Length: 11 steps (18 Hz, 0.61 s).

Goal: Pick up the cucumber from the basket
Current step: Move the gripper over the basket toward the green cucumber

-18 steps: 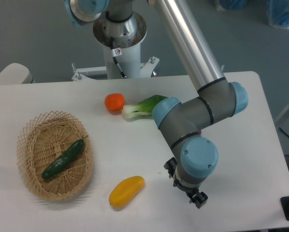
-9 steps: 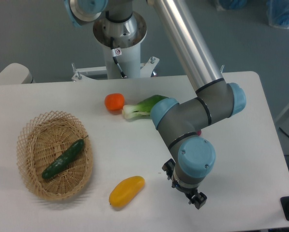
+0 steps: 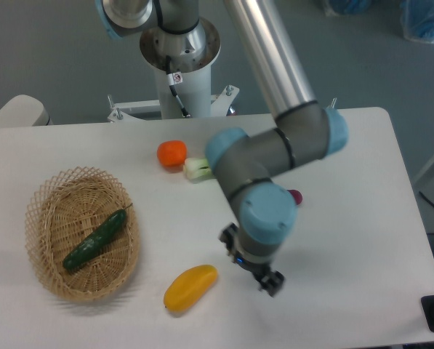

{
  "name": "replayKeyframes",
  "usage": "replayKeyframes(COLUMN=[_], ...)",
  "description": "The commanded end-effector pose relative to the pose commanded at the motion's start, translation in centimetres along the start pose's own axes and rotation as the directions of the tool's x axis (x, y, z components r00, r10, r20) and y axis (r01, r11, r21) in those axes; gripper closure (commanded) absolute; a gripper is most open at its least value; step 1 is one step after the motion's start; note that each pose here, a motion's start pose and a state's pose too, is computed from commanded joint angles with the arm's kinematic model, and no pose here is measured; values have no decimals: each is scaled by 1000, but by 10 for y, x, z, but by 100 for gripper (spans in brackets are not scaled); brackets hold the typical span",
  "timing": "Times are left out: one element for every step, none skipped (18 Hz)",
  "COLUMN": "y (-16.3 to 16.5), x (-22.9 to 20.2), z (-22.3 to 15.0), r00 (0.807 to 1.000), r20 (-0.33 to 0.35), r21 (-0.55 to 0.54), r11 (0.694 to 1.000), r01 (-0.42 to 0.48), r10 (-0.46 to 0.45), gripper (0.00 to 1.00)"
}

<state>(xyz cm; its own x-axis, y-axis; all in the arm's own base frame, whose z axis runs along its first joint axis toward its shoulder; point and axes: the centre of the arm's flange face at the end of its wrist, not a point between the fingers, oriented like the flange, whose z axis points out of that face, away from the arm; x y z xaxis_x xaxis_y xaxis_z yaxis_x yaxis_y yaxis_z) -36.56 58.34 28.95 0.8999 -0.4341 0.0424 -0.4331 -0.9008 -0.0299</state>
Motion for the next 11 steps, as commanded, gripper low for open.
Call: replayKeyframes(y=[-8,-17,-26,-36,-47,-57,-67,-78,-88,-99,-110], x=[13,27,42,58,74,87,99,111,122,133,145], z=[-2,-2,-2,-2,-3,-5,-4,-1,0,2,5], r00=[1000,1000,1000,999,999,999,998,997,996,995,993], r20=[-5,-13,-20,-24,-26,-25,-27,-31,-32,-34,-35], r21=[1,7,9,6,5,4,2,-2,-5,-9,-14], r11=[1000,1000,1000,1000,1000,999,999,998,997,996,994], r01=[2,10,24,29,29,36,50,67,81,92,109], r10=[-2,-10,-24,-28,-29,-36,-50,-67,-81,-92,-109], gripper=[0,0,0,0,0,0,0,0,0,0,0])
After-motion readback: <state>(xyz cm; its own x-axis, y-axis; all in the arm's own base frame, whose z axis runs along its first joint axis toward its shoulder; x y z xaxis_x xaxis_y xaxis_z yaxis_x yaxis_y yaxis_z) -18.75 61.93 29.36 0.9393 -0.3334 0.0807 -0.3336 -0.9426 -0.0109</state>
